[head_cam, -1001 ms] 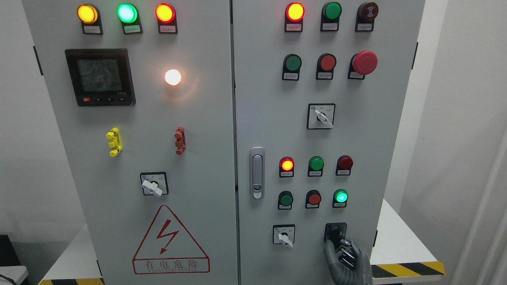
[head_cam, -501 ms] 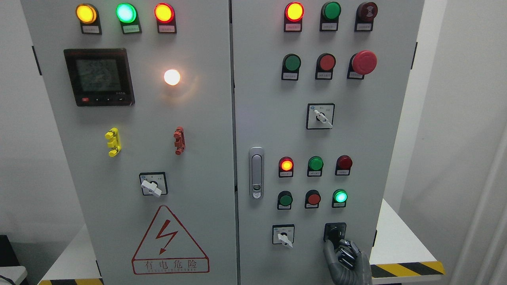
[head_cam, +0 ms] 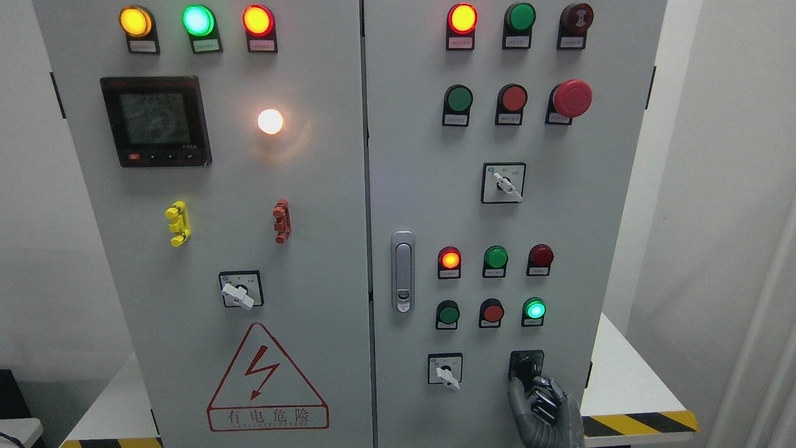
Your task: Trip black knob to open circuit
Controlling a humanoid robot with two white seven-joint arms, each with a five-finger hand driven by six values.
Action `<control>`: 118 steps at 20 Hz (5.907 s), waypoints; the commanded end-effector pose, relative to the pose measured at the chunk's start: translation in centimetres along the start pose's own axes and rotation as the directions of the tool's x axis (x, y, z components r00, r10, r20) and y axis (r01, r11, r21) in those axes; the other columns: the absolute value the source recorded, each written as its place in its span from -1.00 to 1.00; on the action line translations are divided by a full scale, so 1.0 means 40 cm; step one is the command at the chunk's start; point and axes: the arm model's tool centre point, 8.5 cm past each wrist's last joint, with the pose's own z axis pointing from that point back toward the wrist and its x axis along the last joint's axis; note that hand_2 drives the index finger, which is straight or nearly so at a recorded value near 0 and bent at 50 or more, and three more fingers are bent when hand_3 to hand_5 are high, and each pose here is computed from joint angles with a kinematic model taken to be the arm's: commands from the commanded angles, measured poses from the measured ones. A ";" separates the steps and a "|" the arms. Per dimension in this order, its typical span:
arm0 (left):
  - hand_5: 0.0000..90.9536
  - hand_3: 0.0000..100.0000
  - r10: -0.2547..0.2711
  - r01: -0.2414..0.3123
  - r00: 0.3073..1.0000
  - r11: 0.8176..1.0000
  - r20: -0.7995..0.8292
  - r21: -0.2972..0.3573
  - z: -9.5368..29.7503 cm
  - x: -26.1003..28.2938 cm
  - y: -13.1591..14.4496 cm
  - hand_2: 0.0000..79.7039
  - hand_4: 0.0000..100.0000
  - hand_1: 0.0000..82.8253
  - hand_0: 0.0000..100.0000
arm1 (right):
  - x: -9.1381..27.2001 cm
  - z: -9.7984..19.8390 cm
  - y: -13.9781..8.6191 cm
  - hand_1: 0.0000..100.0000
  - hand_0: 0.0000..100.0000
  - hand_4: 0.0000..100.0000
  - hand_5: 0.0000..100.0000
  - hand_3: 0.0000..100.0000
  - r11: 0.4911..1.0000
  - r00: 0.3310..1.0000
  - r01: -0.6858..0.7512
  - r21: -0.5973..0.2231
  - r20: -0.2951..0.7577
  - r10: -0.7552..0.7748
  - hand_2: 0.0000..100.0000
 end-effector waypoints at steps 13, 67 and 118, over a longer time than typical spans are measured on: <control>-1.00 -1.00 -0.032 0.032 0.999 0.999 0.009 -0.005 -0.001 0.013 -0.002 -1.00 -1.00 -0.06 -0.76 | 0.019 0.000 -0.003 0.60 0.14 0.93 0.95 0.92 0.998 0.995 -0.061 0.026 0.080 0.058 0.27; -1.00 -1.00 -0.034 0.034 0.999 0.999 0.009 -0.005 -0.001 0.013 -0.002 -1.00 -1.00 -0.06 -0.76 | -0.006 -0.008 -0.029 0.55 -0.13 0.92 0.96 0.84 0.998 0.997 -0.066 -0.005 0.050 0.066 0.18; -1.00 -1.00 -0.034 0.034 0.999 0.999 0.009 -0.005 -0.001 0.013 -0.002 -1.00 -1.00 -0.06 -0.76 | -0.019 -0.012 -0.035 0.39 -0.27 0.91 0.96 0.82 0.998 0.998 -0.058 -0.008 0.032 0.059 0.18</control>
